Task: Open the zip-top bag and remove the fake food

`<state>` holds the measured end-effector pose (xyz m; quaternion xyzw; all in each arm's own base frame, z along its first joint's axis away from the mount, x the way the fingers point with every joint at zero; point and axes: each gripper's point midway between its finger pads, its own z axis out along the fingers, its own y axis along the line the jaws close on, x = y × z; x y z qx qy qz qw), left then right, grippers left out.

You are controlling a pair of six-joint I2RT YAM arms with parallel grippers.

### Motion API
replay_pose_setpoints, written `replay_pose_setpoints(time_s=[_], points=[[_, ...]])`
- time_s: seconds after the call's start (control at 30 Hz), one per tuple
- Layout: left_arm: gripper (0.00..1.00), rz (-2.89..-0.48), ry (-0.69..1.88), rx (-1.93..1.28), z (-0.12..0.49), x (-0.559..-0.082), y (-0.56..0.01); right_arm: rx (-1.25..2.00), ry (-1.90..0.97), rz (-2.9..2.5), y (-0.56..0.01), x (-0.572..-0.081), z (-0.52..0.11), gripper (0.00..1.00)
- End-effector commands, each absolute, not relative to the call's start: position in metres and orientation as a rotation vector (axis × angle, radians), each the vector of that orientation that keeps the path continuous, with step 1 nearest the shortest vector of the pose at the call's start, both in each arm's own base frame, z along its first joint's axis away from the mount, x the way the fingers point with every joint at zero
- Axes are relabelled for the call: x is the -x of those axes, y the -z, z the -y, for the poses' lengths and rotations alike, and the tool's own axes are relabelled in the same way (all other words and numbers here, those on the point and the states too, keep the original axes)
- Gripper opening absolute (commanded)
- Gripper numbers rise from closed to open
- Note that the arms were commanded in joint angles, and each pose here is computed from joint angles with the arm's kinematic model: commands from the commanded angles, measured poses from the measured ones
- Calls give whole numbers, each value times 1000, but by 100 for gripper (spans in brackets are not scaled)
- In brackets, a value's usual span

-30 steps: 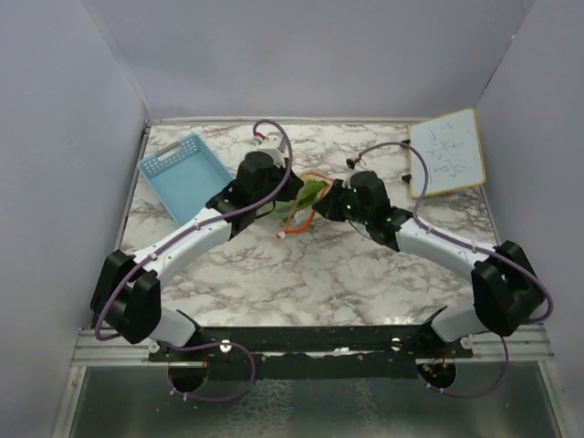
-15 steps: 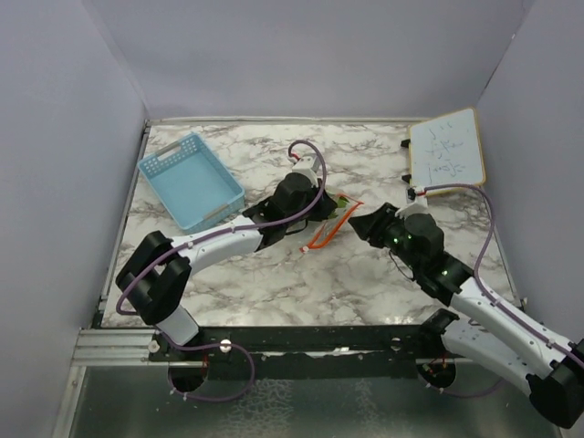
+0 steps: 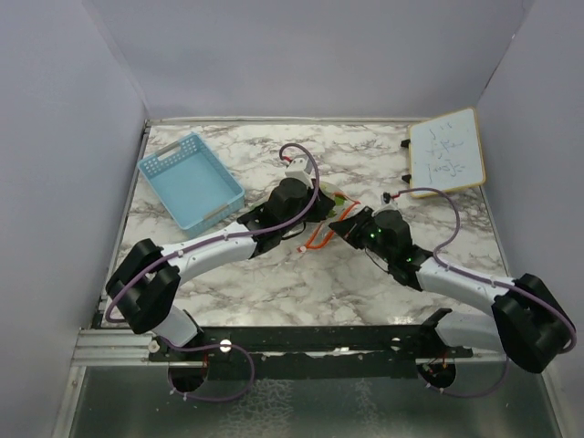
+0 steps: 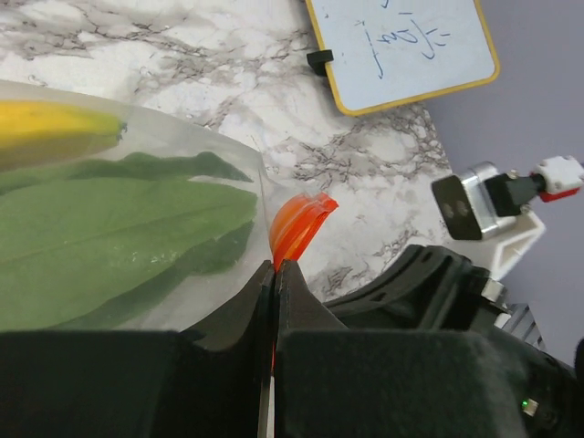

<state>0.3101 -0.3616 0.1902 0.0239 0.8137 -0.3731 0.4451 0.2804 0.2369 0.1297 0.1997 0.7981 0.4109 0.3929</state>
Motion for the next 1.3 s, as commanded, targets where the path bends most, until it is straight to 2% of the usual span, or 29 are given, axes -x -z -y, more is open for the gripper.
replay_pose_setpoints(time_s=[0.0, 0.37, 0.4, 0.43, 0.53, 0.6, 0.7, 0.87, 1.17, 1.23, 1.27], points=[[0, -1956, 928, -62, 360, -307, -209, -510, -1213, -1923, -160, -297, -263, 2], [0, -1958, 914, -99, 363, -304, -206, -519, -1293, -1901, -165, -303, -277, 2], [0, -1954, 919, -107, 364, -302, -208, -526, -1292, -1889, -166, -305, -276, 5], [0, -1952, 922, -113, 364, -301, -209, -525, -1280, -1881, -165, -307, -275, 12], [0, -1944, 945, -124, 366, -296, -214, -556, -1231, -1904, -155, -314, -274, 44], [0, -1940, 954, -123, 367, -294, -217, -576, -1213, -1920, -147, -318, -274, 61], [0, -1927, 958, -119, 365, -293, -223, -590, -1229, -1948, -136, -320, -280, 74], [0, -1917, 969, -127, 364, -290, -230, -607, -1257, -1934, -131, -327, -287, 78], [0, -1920, 985, -142, 368, -278, -230, -673, -1231, -1931, -117, -350, -290, 79], [0, -1922, 983, -143, 367, -275, -229, -684, -1214, -1933, -113, -354, -289, 75], [0, -1923, 980, -143, 367, -274, -228, -692, -1204, -1936, -111, -355, -288, 68]])
